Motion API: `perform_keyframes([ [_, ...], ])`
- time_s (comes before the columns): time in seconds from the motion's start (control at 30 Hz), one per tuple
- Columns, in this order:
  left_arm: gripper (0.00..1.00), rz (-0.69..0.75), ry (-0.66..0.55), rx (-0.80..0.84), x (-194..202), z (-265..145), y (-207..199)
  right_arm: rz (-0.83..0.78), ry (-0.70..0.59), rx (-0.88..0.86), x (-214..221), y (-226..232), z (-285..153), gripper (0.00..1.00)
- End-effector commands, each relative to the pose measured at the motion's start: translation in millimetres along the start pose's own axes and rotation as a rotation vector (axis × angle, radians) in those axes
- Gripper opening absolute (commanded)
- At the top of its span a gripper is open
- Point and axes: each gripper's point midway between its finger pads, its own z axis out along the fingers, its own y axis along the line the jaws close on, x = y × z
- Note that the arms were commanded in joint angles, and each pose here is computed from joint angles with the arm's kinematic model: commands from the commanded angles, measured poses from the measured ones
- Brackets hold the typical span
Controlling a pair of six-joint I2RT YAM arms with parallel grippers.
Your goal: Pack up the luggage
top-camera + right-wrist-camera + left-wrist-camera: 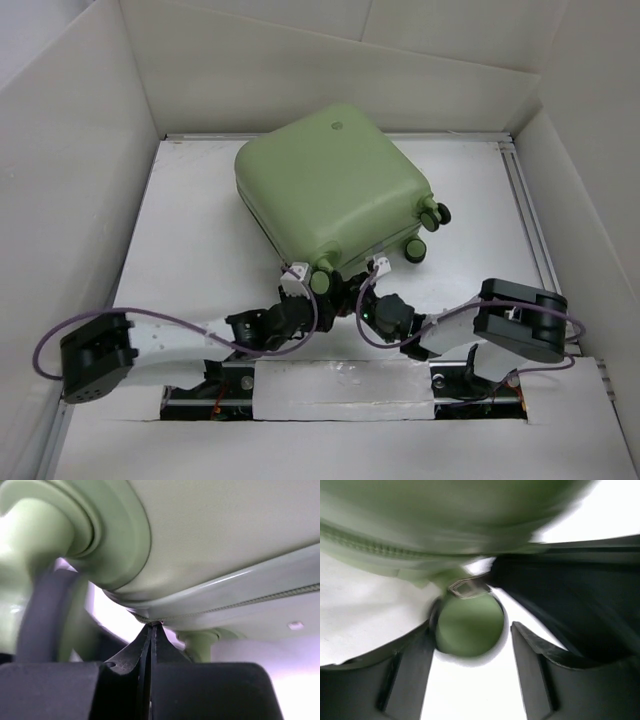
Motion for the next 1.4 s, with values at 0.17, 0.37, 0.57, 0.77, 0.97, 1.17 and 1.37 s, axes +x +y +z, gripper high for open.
perform_keyframes([
  [0.17,0.69,-0.152,-0.157,0.472,-68.7,-99.2,-77.4,-0.032,0.136,0.054,20.2,-0.6,-16.3,0.0],
  [0.37,0.73,-0.192,-0.271,0.454,-105.7,-136.3,-53.5,-0.034,0.131,0.064,18.7,-1.0,-14.6,0.0],
  [0.57,0.78,-0.124,-0.257,0.405,-124.8,-135.9,-72.4,-0.013,0.136,0.058,21.0,0.7,-14.3,0.0],
  [0.77,0.7,-0.029,-0.186,0.252,-120.6,-102.6,-85.3,0.009,0.134,0.03,20.1,6.2,-15.2,0.0],
  [0.97,0.56,-0.016,-0.152,0.173,-116.1,-92.6,-81.4,0.014,0.138,0.01,20.8,13.3,-14.9,0.0],
  [1.17,0.51,-0.054,-0.176,0.114,-121.9,-88.9,-72.2,0.078,0.143,0.006,21.6,18.0,-18.3,0.0],
  [1.37,0.32,-0.003,-0.151,0.095,-113.6,-57.3,-78.4,0.126,0.078,-0.029,12.5,25.6,-17.7,0.0],
])
